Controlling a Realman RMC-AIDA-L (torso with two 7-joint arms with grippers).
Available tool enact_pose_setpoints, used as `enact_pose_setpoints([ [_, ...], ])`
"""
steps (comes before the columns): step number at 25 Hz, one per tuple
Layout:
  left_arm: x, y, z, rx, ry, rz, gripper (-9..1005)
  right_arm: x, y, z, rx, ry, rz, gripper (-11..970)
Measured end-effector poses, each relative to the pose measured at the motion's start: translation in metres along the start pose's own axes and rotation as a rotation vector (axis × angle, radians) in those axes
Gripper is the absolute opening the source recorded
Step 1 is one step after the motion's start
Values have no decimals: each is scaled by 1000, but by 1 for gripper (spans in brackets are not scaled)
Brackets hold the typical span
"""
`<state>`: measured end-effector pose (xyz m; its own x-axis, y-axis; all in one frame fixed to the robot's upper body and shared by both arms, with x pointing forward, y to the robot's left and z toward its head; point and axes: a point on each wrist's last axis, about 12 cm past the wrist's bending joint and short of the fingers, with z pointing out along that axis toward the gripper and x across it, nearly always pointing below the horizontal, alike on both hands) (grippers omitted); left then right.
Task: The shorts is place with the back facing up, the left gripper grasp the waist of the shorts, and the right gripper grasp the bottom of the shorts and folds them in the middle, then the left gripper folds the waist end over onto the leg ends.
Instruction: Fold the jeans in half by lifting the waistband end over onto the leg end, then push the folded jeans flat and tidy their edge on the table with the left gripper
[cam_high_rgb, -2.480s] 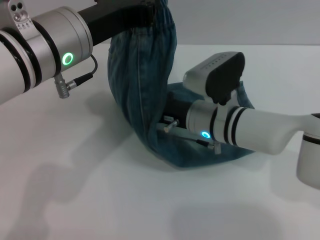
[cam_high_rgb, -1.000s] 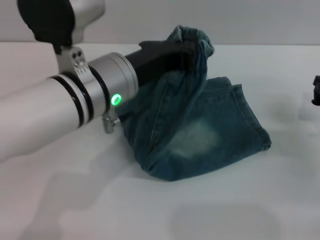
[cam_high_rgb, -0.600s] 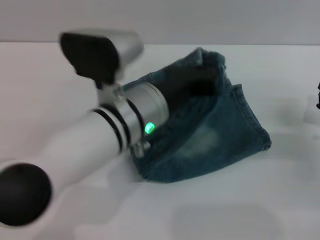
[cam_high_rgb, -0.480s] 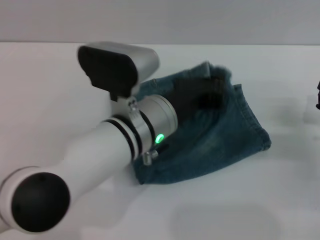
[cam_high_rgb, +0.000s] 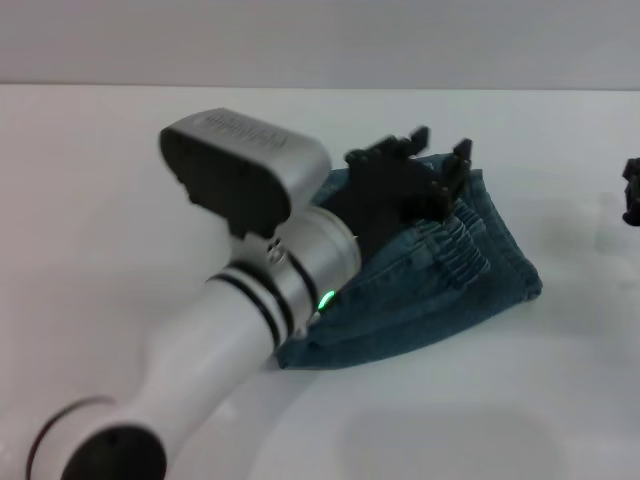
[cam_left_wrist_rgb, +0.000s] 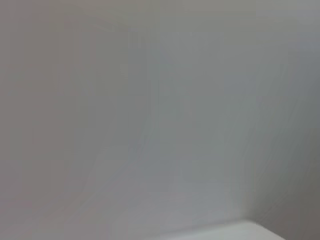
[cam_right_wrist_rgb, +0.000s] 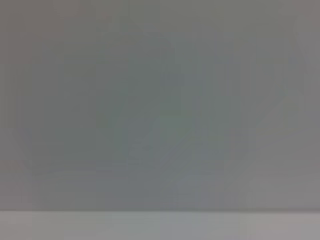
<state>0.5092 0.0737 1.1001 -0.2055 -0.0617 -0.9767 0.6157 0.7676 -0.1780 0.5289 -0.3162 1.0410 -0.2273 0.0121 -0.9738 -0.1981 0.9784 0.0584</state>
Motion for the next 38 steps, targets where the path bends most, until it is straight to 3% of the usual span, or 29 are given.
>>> enact_pose_setpoints([
  [4, 13, 13, -21, -91, -135, 88, 472, 11, 11, -21, -91, -100, -91, -1],
  [6, 24, 22, -36, -151, -212, 115, 565, 14, 13, -26, -102, -115, -89, -1],
  [9, 44, 38, -70, -216, -352, 128, 627, 25, 14, -40, -117, -162, -55, -1],
  [12, 52, 44, -79, -215, -365, 123, 690, 34, 14, -51, -119, -192, -39, -1],
  [17, 77, 45, -90, -145, -255, 189, 794, 42, 15, -59, -122, -191, -26, -1],
  [23, 92, 34, -89, -24, -164, 198, 732, 47, 15, -64, -117, -179, -16, 0],
  [31, 102, 28, -79, 71, -52, 113, 312, 51, 14, -67, -111, -166, -5, -1],
  [38, 106, 28, -78, 96, -11, 127, 77, 52, 20, -64, -137, -157, -8, 3],
])
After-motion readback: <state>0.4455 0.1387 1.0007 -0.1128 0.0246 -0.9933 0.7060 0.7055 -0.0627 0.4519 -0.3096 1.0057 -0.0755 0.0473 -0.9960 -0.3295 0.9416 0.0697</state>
